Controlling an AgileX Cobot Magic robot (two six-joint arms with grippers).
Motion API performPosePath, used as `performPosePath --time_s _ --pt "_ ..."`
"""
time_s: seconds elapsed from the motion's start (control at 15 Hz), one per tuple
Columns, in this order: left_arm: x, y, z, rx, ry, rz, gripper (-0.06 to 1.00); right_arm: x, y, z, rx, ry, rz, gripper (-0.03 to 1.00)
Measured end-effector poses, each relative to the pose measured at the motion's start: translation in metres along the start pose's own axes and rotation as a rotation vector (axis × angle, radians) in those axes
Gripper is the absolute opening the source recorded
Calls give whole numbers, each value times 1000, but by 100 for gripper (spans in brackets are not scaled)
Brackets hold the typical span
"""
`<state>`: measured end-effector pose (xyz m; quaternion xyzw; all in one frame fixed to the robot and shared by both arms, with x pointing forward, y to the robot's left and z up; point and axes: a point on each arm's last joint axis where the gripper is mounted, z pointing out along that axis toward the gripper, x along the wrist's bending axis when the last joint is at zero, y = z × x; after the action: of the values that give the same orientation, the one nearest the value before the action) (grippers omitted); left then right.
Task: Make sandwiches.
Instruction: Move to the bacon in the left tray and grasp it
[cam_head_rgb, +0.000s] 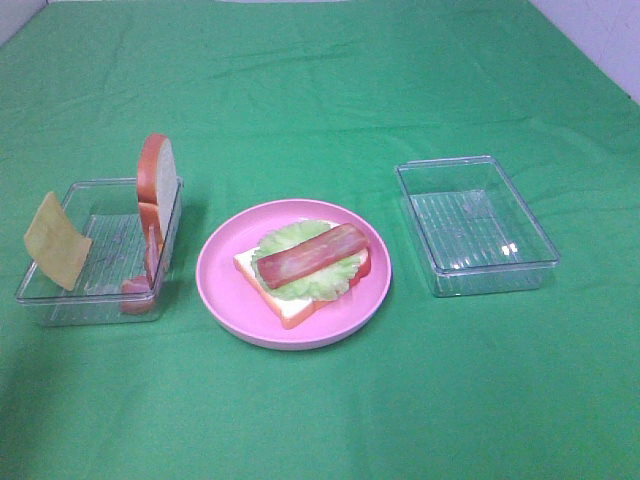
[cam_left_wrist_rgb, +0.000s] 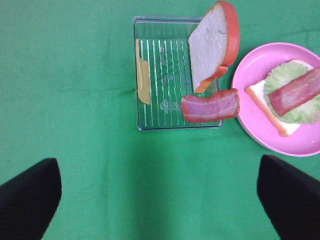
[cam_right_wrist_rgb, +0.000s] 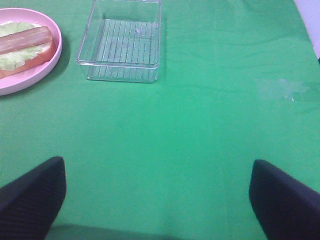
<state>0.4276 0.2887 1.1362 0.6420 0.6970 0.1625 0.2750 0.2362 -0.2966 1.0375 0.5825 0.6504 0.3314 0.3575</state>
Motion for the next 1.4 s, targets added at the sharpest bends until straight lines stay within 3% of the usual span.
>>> performPosePath --time_s 0.2,0.4,0.67,0.73,0.8,1.0,1.13,1.4 --pt "-1 25 37 128 11 -6 99 0 0 0 0 0 0 95" --pt "-18 37 85 260 1 8 99 0 0 0 0 0 0 95" --pt "-70 35 143 393 -7 88 99 0 0 0 0 0 0 95" --pt "-83 31 156 421 12 97 99 0 0 0 0 0 0 95" --pt "-103 25 177 447 76 72 99 0 0 0 0 0 0 95" --pt "-132 13 195 434 166 105 99 0 0 0 0 0 0 95" --pt "-136 8 203 423 215 88 99 0 0 0 0 0 0 95" --pt "-140 12 216 349 198 30 99 0 0 0 0 1 0 95"
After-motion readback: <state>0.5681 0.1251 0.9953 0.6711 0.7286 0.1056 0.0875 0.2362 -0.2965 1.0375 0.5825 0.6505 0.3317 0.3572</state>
